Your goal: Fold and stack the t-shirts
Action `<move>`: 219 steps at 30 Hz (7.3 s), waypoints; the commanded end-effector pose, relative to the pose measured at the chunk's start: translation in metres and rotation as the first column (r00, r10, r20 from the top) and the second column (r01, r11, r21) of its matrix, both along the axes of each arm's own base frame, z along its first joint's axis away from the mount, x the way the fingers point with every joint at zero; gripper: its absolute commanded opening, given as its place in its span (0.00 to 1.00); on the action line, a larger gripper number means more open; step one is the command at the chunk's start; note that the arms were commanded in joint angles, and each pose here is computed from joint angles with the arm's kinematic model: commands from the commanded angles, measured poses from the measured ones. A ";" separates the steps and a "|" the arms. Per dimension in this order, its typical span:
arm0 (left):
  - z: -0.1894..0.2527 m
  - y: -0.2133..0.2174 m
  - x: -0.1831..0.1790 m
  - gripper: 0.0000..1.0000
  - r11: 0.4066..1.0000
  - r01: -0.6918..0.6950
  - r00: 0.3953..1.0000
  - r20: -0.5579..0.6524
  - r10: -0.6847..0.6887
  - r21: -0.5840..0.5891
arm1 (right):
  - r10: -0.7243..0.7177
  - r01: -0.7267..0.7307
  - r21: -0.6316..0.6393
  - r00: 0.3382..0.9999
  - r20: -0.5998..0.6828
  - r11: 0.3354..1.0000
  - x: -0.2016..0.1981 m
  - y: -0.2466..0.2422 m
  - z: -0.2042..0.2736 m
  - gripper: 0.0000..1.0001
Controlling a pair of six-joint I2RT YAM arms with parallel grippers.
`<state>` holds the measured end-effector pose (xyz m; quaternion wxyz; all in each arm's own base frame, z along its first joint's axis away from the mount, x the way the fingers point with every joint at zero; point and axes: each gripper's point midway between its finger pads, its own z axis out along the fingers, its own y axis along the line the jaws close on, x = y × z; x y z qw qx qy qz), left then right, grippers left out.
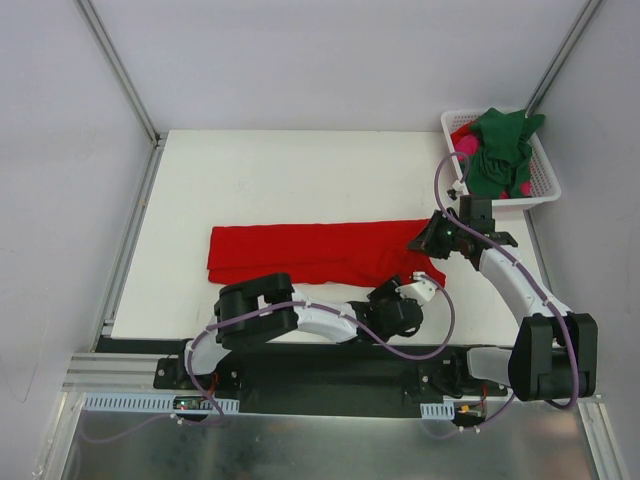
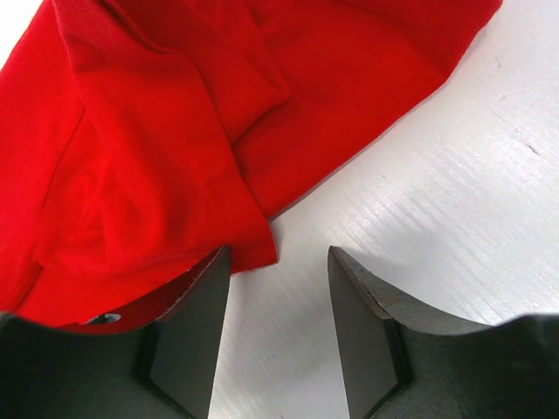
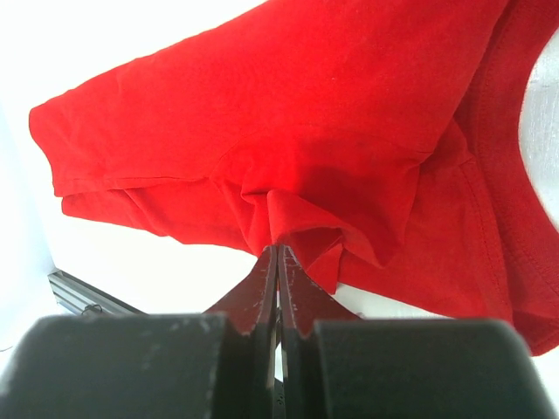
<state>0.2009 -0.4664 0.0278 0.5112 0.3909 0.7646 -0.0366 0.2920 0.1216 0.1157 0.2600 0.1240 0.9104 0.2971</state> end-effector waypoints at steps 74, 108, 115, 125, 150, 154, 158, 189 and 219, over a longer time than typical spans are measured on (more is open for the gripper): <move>0.184 0.127 0.065 0.00 0.962 -0.127 0.981 0.111 0.157 -0.243 | 0.034 -0.039 0.023 0.980 0.194 0.999 0.003 0.003 0.103 0.02; 0.090 0.103 0.127 0.00 0.970 -0.139 0.987 -0.112 0.119 -0.199 | 0.010 -0.010 -0.008 0.997 0.082 1.000 0.073 0.003 0.046 0.01; 0.081 0.110 0.151 0.00 0.970 -0.153 0.984 -0.120 0.132 -0.186 | 0.000 0.002 -0.020 0.999 0.052 1.000 0.075 0.001 0.033 0.02; 0.059 0.106 0.165 0.00 0.974 -0.150 0.980 -0.158 0.124 -0.169 | -0.015 0.016 -0.055 1.000 0.011 0.998 0.075 -0.004 0.017 0.01; 0.047 0.119 0.203 0.32 0.969 -0.198 0.974 -0.143 0.177 -0.151 | -0.079 0.080 -0.107 0.997 0.016 0.991 0.114 -0.013 -0.012 0.55; 0.065 0.122 0.214 0.58 0.966 -0.206 0.977 -0.095 0.193 -0.155 | -0.093 0.102 -0.123 0.993 0.078 0.987 0.118 -0.018 0.000 0.61; 0.081 0.127 0.217 0.68 0.964 -0.207 0.978 -0.068 0.198 -0.166 | -0.079 0.092 -0.119 0.991 0.110 0.989 0.111 -0.017 0.011 0.61; 0.128 0.232 0.153 0.00 0.869 -0.386 0.922 -0.125 0.365 -0.309 | 0.036 -0.040 -0.154 0.999 -0.028 0.987 0.048 0.013 -0.049 0.01; 0.119 0.239 0.158 0.00 0.865 -0.409 0.912 -0.129 0.388 -0.290 | 0.028 -0.038 -0.192 0.998 -0.055 0.981 0.072 0.024 -0.057 0.01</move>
